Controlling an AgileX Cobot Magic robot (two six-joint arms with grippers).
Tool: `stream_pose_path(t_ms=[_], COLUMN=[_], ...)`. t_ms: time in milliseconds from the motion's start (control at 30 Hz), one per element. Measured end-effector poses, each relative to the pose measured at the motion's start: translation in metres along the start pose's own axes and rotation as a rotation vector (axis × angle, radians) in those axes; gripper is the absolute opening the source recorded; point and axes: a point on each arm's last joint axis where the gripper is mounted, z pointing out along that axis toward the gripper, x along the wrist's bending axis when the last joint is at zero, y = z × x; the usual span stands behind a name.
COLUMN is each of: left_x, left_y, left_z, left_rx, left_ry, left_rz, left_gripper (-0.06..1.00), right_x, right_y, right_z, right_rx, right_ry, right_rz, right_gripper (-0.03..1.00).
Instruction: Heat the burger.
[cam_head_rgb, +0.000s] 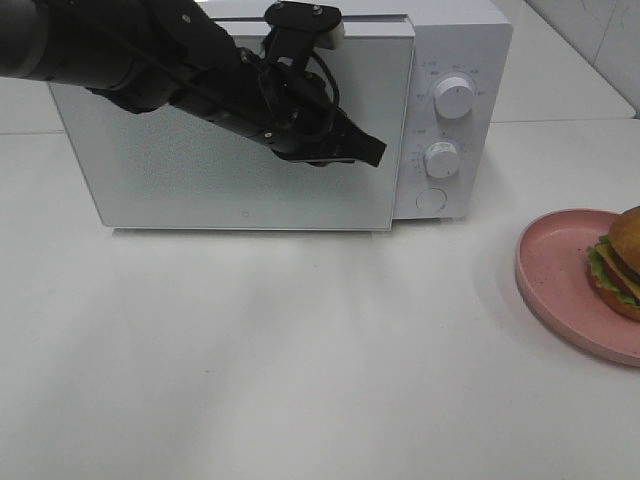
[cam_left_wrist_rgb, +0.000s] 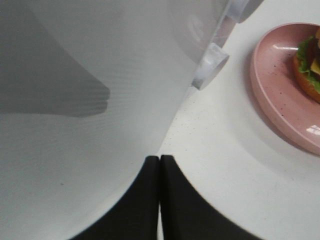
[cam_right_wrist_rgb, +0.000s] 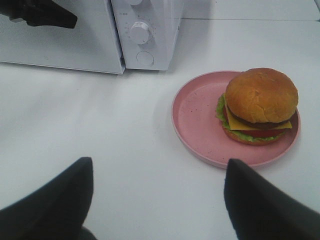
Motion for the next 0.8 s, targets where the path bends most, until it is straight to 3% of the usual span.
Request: stream_pose_path(t_ms=[533, 667, 800], left_x=[-0.008, -0.009, -0.008], left_y=[0.014, 0.013, 0.010], left_z=[0.027, 0.027, 0.021], left_rx=[0.005, 0.024, 0.099], left_ry=[-0.077, -0.090, -0.124], left_rz=[-0.012, 0.013, 0.128], left_gripper=[0.00, 0.00, 0.00], right_x=[0.000, 0.000, 0.000], right_y=[0.000, 0.000, 0.000], right_z=[0.000, 0.000, 0.000], right_rx=[0.000, 0.000, 0.000], right_ry=[0.000, 0.000, 0.000], right_rz=[0.000, 0.000, 0.000], right_gripper=[0.69, 0.69, 0.69])
